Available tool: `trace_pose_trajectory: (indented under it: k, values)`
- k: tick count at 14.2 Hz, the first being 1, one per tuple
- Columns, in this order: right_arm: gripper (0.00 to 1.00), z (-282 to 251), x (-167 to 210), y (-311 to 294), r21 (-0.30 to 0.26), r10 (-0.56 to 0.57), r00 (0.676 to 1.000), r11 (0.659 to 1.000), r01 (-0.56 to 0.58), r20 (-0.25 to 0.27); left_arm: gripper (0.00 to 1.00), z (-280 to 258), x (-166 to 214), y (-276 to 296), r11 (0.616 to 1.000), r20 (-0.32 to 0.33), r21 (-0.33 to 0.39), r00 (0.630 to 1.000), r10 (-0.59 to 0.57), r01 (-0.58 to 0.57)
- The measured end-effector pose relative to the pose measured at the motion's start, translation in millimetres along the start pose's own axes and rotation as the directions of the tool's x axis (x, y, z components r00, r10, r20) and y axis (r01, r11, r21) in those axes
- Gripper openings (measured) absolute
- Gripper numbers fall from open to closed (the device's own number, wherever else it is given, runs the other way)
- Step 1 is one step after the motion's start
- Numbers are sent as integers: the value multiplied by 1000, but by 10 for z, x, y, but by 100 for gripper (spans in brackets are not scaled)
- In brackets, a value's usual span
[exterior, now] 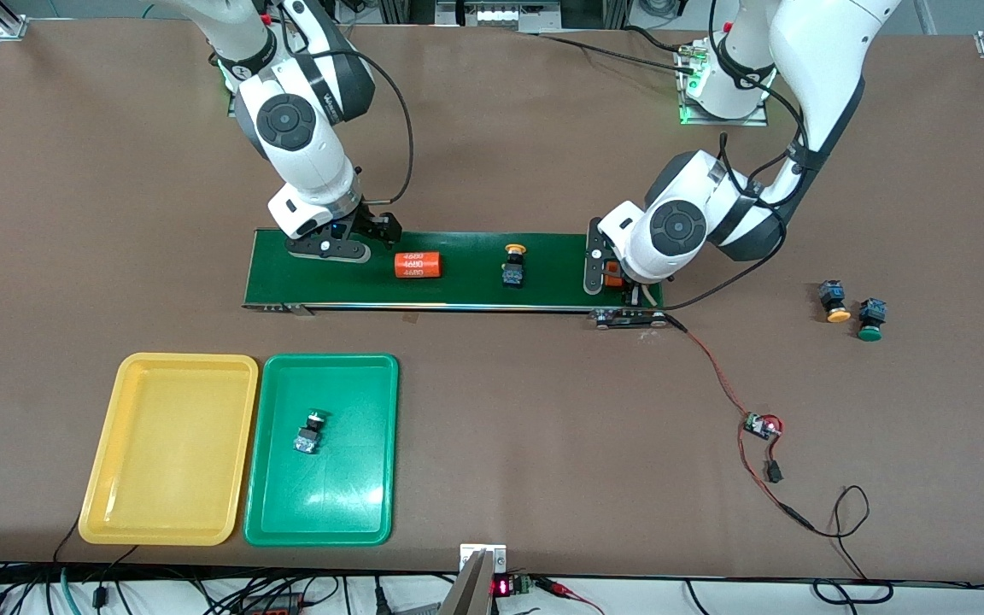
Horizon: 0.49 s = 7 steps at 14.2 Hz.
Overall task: Sort buttons by color to trays
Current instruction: 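Place the orange cylinder on the conveyor while the right gripper returns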
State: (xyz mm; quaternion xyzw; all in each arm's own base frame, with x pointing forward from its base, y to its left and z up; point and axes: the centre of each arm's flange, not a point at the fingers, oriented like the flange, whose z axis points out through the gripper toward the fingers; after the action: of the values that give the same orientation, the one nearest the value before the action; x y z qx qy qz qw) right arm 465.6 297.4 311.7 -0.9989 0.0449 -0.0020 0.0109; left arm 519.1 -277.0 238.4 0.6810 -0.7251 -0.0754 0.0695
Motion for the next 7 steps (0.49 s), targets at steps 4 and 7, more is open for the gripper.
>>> trace_pose_trajectory:
  k: [4,7]
  values:
    - [100,19,30,-20,8,-51,999,999,52,-12,100,-432,-201,-98,994,-30,87,998,-58,60]
    - [100,13,45,-36,17,-58,998,998,58,-25,100,-870,-816,-179,978,-37,115,984,-172,175]
